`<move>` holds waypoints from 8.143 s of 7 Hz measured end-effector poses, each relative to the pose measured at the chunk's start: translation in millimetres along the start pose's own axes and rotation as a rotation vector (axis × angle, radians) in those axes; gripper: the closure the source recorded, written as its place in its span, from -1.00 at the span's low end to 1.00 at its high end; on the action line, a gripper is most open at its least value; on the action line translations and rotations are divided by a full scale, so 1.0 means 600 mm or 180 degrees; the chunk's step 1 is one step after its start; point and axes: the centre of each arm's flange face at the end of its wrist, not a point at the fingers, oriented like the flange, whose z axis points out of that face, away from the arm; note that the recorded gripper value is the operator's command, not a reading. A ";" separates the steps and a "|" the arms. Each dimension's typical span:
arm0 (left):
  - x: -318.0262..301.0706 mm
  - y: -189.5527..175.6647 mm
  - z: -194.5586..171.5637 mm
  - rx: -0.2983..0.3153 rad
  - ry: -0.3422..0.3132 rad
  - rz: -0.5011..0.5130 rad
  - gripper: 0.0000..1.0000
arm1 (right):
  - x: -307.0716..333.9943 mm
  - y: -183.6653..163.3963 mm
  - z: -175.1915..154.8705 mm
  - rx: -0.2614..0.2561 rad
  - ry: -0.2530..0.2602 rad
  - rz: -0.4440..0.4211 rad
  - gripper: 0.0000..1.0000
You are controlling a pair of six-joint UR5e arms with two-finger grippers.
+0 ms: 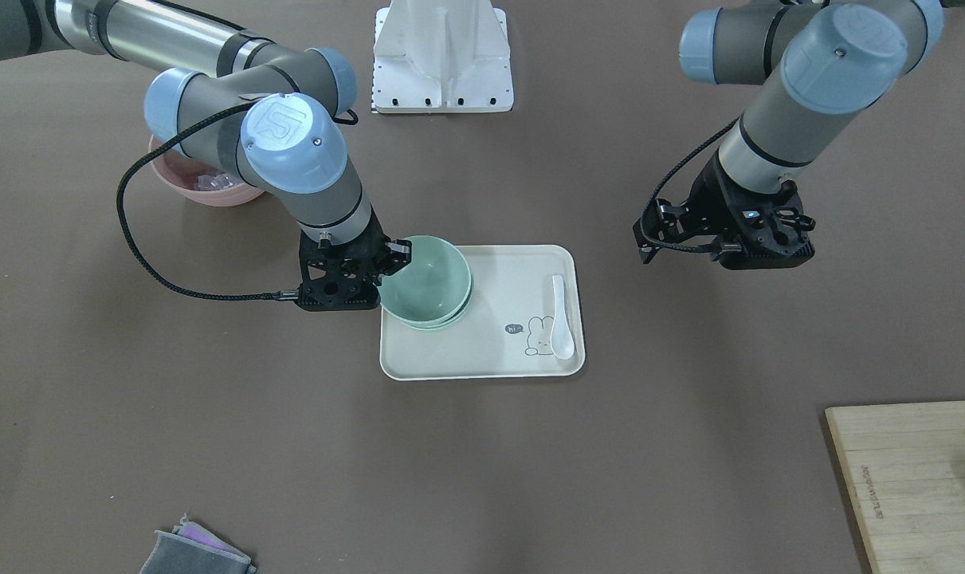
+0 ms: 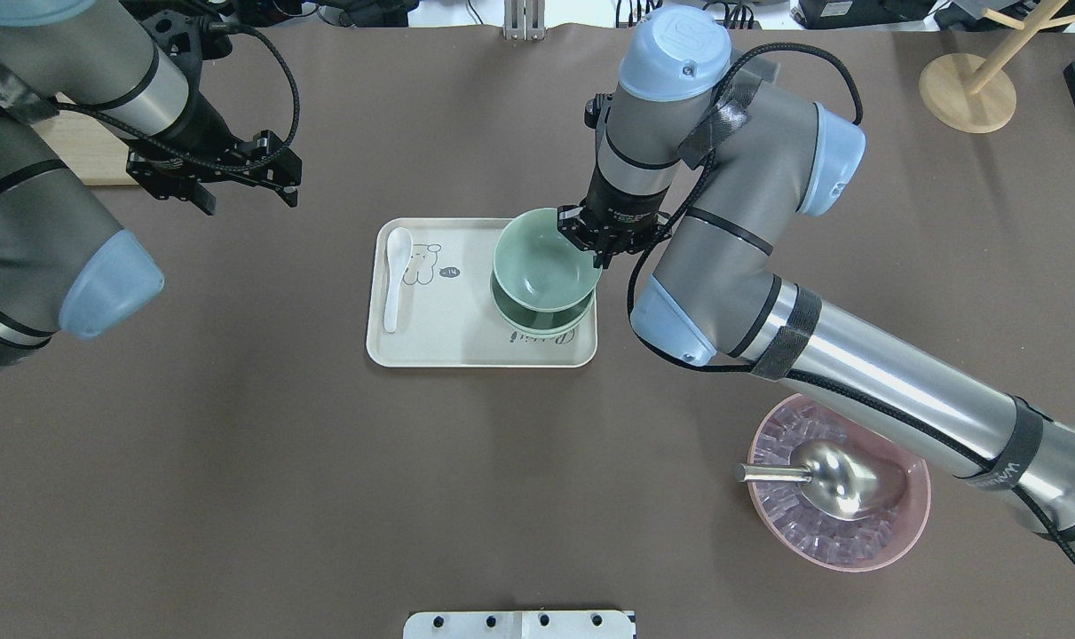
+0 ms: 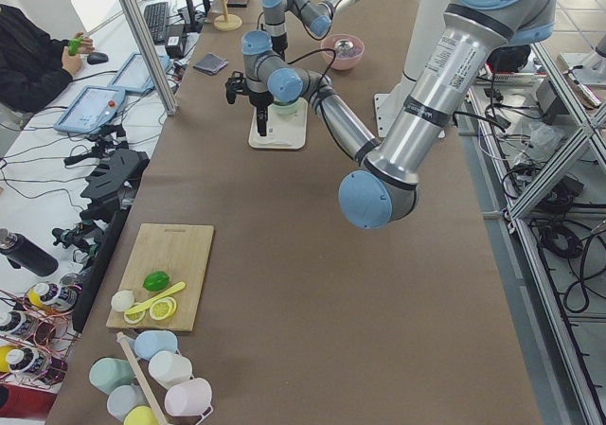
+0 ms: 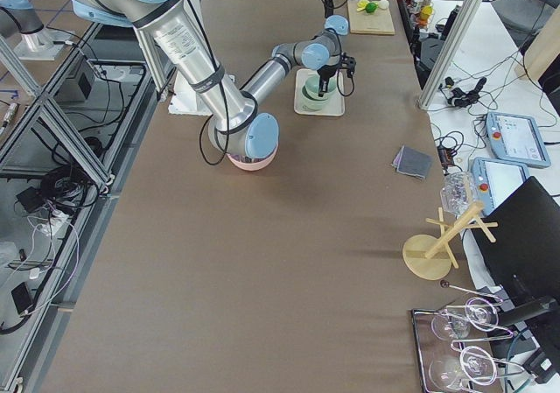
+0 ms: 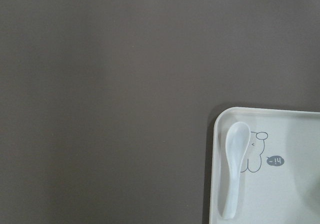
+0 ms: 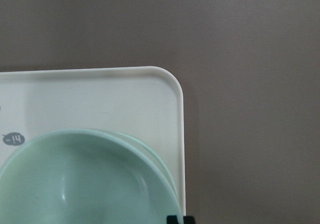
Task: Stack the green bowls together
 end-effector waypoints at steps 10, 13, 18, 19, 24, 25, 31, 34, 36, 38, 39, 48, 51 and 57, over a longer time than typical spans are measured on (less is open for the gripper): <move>0.003 -0.001 0.001 -0.0007 0.0003 -0.0013 -0.97 | -0.011 0.013 0.028 -0.0077 0.0039 -0.0021 1.00; 0.004 -0.001 0.003 -0.0014 0.0004 -0.0012 -0.97 | -0.011 0.014 0.037 -0.0089 0.0061 -0.0026 1.00; 0.002 -0.004 0.009 -0.0024 -0.0013 -0.0028 -0.97 | -0.008 0.004 0.053 -0.0055 0.0015 -0.0057 1.00; 0.001 -0.004 0.010 -0.0025 -0.0015 -0.0032 -0.97 | -0.008 0.003 0.054 -0.0051 0.0008 -0.0059 1.00; 0.000 -0.007 0.015 -0.0029 -0.0019 -0.0030 -0.97 | -0.009 -0.003 0.021 -0.0007 -0.0098 -0.0102 -1.00; 0.000 -0.006 0.012 -0.0024 -0.0011 -0.0017 -0.97 | -0.001 -0.012 -0.015 -0.0010 -0.0187 -0.0062 -1.00; -0.239 -0.032 -0.098 0.0316 -0.0218 0.0208 -0.97 | 0.515 -0.101 -0.281 0.0022 0.0396 -0.0286 -1.00; -0.455 -0.080 -0.143 0.0237 -0.0260 0.0104 -0.97 | 0.936 -0.162 -0.289 0.0046 0.0420 -0.0273 -1.00; -0.564 -0.067 -0.157 0.0164 -0.0158 0.0229 -0.97 | 1.155 -0.136 -0.239 0.0184 0.0269 -0.0057 -1.00; -0.625 -0.057 -0.141 0.0149 -0.0295 0.0260 -0.97 | 1.249 -0.073 -0.223 0.0191 0.0215 0.0013 -1.00; -0.642 -0.053 -0.134 0.0142 -0.0373 0.0239 -0.97 | 1.248 -0.050 -0.235 0.0175 0.0210 0.0068 -1.00; -0.817 0.011 -0.111 0.0025 -0.0688 -0.0286 -0.97 | 1.208 0.003 -0.241 -0.0031 0.0307 0.0170 -1.00; -0.811 0.012 -0.105 -0.0036 -0.0473 -0.0311 -0.97 | 1.202 -0.001 -0.237 -0.0047 0.0301 0.0153 -1.00; -0.807 0.011 -0.103 -0.0047 -0.0438 -0.0305 -0.97 | 1.197 -0.002 -0.240 -0.0031 0.0296 0.0138 -1.00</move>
